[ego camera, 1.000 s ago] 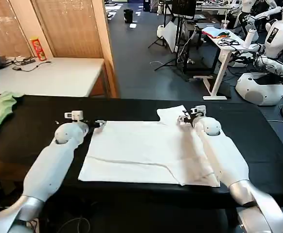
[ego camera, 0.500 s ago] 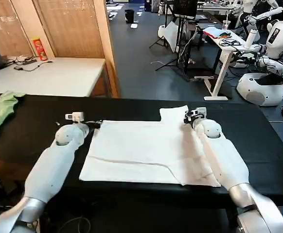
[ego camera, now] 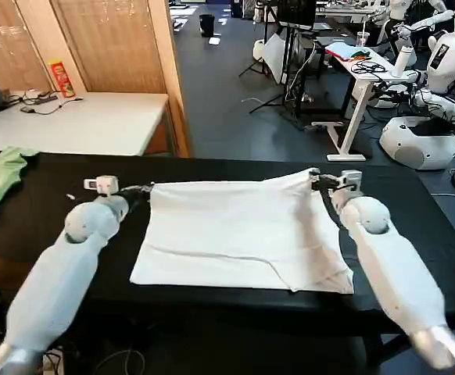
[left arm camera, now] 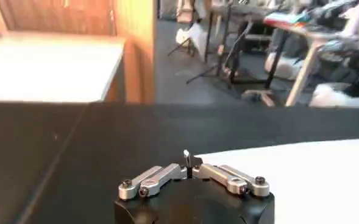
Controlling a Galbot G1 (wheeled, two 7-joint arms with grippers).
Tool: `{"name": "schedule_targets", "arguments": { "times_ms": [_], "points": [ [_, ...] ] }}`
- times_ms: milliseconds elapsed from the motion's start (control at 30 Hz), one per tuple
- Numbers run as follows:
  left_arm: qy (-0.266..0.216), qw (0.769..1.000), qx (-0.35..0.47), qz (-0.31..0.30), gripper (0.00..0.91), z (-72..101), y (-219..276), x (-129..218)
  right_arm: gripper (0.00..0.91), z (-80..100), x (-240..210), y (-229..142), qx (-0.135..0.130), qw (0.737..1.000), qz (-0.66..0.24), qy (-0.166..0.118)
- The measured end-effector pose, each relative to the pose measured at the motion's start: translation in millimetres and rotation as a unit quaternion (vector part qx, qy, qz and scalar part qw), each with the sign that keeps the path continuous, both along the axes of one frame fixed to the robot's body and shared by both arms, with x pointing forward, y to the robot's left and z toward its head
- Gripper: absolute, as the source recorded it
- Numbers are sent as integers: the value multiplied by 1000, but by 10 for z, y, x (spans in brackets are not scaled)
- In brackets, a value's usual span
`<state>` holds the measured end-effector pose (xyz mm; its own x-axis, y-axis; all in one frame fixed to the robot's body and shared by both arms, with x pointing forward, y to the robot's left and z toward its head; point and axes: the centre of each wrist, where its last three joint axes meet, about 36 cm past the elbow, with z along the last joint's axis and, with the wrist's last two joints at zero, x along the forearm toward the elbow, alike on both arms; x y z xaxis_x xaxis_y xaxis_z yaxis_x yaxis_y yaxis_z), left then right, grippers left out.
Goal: Fold and organize the clothes.
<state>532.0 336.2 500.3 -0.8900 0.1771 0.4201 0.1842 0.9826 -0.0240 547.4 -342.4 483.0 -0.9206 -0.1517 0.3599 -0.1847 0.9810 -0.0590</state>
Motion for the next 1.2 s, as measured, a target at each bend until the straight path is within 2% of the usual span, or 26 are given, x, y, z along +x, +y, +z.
{"name": "schedule_targets", "arguments": {
  "times_ms": [267,500,967,1000,1033,1067,1100,1200],
  "points": [
    [8,998,50,-24,88,-9,11,-656,59,19,-583,-21,-59,996,7,62],
    [24,995,88,-29,88,-120,-43,-974,59,-54,-874,100,-76,991,24,106],
    [43,992,113,-27,88,-304,-55,-1245,59,-50,-1211,199,-87,989,49,113],
    [44,992,114,-25,215,-317,-53,-1253,59,-46,-1232,211,-87,988,52,113],
    [47,992,114,-24,507,-334,-55,-1263,137,-39,-1256,224,-87,988,57,113],
    [50,992,114,-24,878,-347,-59,-1271,663,-36,-1271,230,-88,988,60,114],
    [55,992,115,-23,878,-359,-65,-1282,878,-28,-1289,234,-89,988,61,113],
    [69,991,115,-22,878,-364,-92,-1326,878,-7,-1335,242,-93,988,55,110]
  ]
}}
